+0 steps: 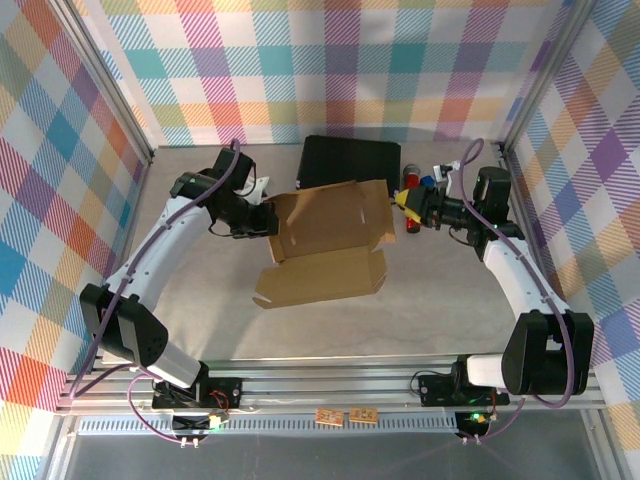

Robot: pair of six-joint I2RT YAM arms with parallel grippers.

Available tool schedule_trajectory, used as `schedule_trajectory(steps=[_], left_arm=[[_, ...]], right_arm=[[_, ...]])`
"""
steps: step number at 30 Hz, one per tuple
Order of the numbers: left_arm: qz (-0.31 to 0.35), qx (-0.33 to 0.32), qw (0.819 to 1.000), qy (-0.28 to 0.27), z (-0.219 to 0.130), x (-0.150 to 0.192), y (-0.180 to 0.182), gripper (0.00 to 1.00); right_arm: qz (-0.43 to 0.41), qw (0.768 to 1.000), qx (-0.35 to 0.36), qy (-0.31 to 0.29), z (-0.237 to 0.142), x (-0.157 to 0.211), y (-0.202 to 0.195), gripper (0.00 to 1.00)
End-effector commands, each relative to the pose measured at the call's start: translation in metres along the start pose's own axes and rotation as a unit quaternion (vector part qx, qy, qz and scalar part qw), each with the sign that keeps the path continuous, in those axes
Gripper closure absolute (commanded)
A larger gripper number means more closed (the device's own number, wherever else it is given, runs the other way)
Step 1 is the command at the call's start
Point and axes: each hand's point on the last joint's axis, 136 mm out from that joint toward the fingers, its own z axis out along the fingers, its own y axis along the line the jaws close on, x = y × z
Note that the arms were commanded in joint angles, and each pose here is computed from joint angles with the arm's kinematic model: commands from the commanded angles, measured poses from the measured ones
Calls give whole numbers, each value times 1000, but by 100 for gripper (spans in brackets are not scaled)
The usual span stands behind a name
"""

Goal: Fold the paper box

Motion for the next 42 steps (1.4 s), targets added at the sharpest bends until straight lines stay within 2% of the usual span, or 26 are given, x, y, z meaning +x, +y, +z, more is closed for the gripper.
schedule_trajectory(steps=[1,7,13,24,33,39,42], left_arm=[[2,23,1000,10,-6,0,-9,100],[3,24,1000,9,-6,-4,-11,100],[3,22,1000,8,-7,-5,-11,100],[4,24,1000,0,-11,-8,-13,100],[5,23,1000,-8,-15,-9,-14,100],[7,23,1000,-11,-17,-10,-14,100],[8,24,1000,-12,-18,-9,-15,100]], right_arm=[[-15,998,-46,37,5,14,10,59],[-16,997,-44,56,15,20,4,60],[-36,994,-59,85,25,27,26,60],[-69,991,-24,112,43,39,33,58],[-117,984,62,117,54,41,29,55],[-170,966,161,114,58,41,13,51],[-195,956,188,109,61,39,11,51]])
